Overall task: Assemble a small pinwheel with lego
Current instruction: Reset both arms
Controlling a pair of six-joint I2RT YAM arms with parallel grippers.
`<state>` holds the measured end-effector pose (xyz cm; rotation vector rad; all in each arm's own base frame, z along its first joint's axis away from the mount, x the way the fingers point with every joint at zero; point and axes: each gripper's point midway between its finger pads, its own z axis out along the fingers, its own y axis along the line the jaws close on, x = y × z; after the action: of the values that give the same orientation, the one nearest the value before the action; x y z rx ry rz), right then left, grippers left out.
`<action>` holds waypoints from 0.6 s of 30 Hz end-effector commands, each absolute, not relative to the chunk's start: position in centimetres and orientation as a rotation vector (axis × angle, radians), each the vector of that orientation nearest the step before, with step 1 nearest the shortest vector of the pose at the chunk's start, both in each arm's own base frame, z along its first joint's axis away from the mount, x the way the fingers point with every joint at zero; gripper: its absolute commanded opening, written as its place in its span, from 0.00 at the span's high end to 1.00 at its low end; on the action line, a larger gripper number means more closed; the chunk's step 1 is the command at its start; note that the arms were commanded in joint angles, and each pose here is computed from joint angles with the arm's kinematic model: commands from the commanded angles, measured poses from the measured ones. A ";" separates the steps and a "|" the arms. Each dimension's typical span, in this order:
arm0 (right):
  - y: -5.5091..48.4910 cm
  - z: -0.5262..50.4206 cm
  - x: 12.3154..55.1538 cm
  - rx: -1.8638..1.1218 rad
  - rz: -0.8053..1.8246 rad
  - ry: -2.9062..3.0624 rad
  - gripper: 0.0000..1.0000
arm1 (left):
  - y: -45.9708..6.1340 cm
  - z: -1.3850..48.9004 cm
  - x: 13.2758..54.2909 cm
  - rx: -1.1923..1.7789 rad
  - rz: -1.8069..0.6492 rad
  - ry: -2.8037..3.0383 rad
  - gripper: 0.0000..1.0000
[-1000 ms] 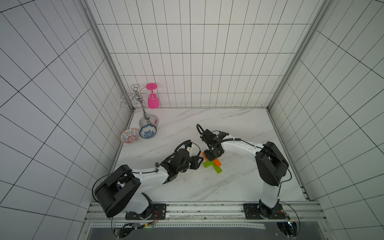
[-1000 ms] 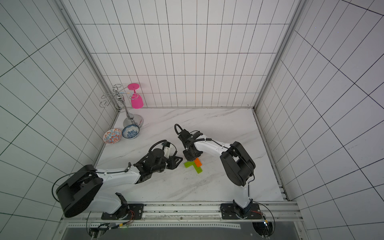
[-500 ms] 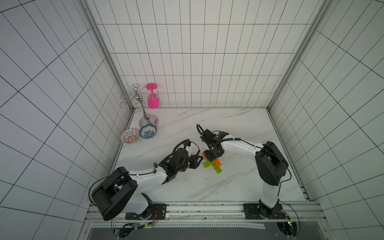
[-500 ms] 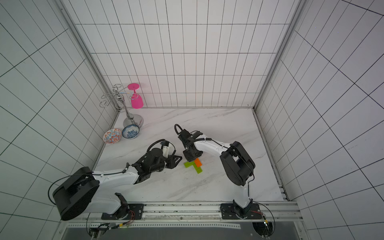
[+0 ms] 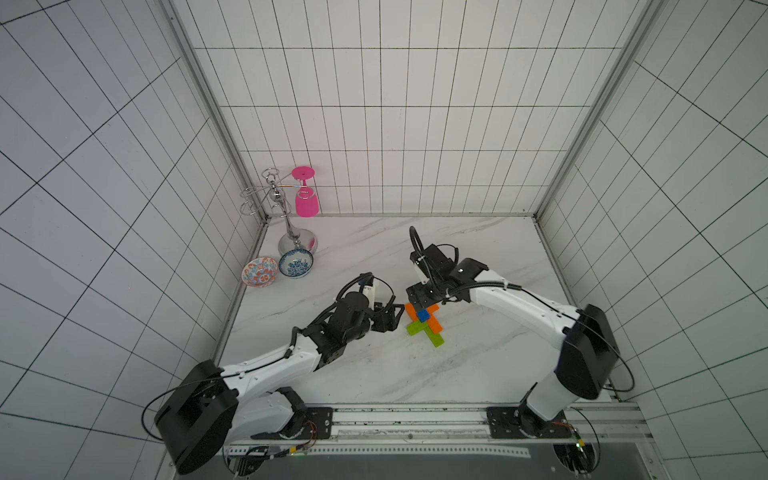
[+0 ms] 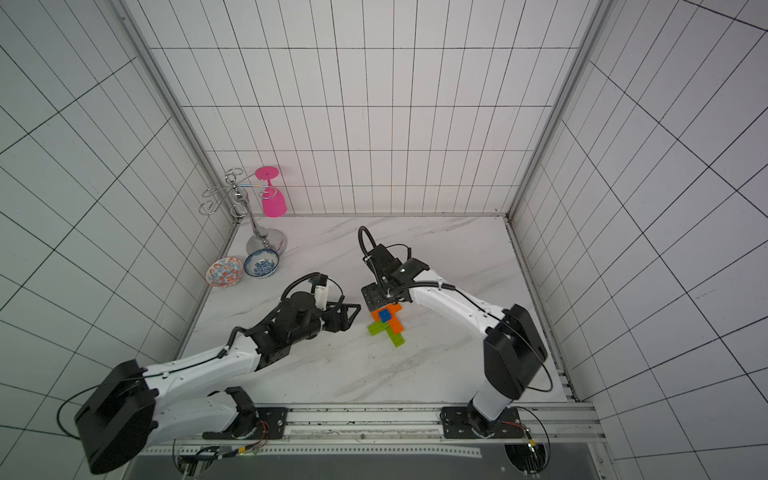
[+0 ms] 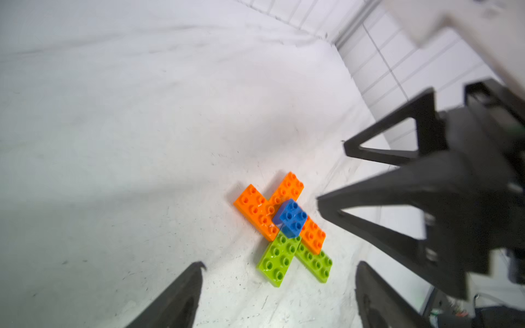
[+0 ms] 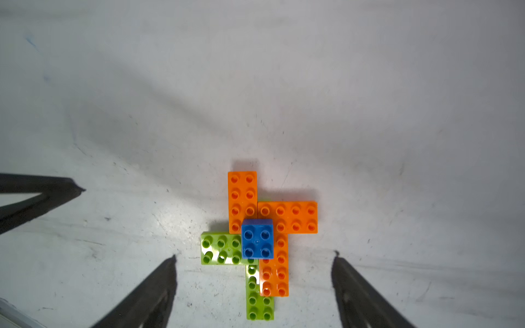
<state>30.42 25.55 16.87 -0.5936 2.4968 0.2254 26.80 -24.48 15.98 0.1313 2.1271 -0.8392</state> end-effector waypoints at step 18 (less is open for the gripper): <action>2.2 15.9 36.2 -0.055 -0.361 1.904 0.01 | -1.8 16.0 32.4 -0.068 0.216 1.676 0.02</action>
<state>35.00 2.99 16.68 -0.0603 2.0233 -0.4210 30.81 -1.53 13.32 -0.0917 1.8030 0.2108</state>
